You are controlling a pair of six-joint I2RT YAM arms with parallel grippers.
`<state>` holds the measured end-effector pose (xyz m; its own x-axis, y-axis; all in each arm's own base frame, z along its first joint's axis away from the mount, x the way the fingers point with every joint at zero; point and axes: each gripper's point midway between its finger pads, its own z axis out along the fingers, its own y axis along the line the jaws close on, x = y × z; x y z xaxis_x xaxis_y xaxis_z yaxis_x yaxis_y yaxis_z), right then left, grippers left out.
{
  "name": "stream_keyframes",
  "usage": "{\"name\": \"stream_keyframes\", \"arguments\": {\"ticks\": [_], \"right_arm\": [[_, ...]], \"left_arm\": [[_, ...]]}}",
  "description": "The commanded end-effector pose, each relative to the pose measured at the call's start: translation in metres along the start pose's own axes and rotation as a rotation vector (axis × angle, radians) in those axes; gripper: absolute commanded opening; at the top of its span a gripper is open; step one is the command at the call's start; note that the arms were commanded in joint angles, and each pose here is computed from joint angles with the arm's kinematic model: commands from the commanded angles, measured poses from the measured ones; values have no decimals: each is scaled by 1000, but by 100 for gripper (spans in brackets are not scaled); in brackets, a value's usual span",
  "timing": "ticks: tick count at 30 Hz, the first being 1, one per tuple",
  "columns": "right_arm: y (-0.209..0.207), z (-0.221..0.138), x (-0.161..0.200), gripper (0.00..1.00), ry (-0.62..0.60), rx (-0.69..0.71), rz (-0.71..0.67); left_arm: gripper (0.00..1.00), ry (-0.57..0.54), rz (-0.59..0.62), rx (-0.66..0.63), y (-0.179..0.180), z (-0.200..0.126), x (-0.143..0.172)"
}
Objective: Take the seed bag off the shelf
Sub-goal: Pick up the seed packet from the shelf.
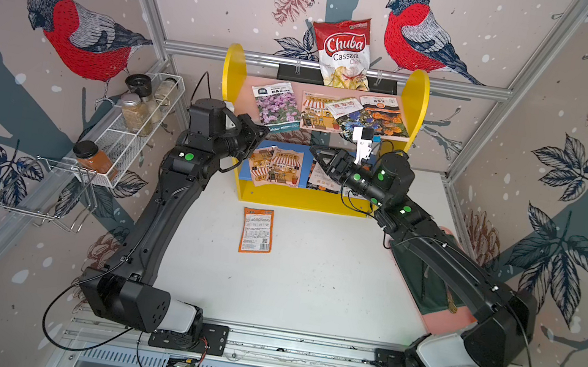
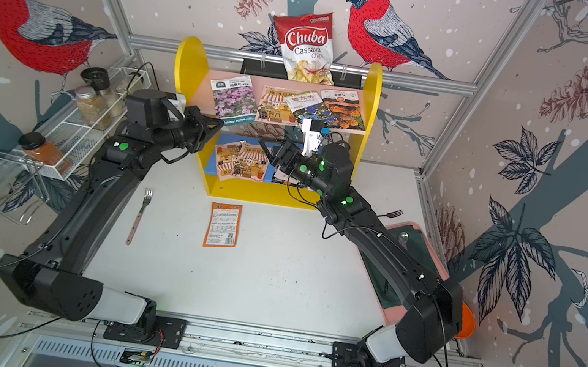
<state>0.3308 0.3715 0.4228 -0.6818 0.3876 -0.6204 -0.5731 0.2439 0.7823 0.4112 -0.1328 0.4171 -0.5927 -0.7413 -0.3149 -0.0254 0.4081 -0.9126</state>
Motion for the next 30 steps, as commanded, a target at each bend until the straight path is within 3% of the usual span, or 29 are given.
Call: {"name": "stream_keyframes", "arguments": {"ticks": [1, 20, 30], "right_arm": [[12, 11, -15, 73, -35, -60, 25], [-17, 79, -20, 62, 12, -68, 90], [-17, 93, -21, 45, 11, -87, 97]], "left_arm": [[0, 6, 26, -1, 1, -1, -1], [0, 5, 31, -3, 4, -8, -3], [0, 11, 31, -7, 7, -8, -1]]}}
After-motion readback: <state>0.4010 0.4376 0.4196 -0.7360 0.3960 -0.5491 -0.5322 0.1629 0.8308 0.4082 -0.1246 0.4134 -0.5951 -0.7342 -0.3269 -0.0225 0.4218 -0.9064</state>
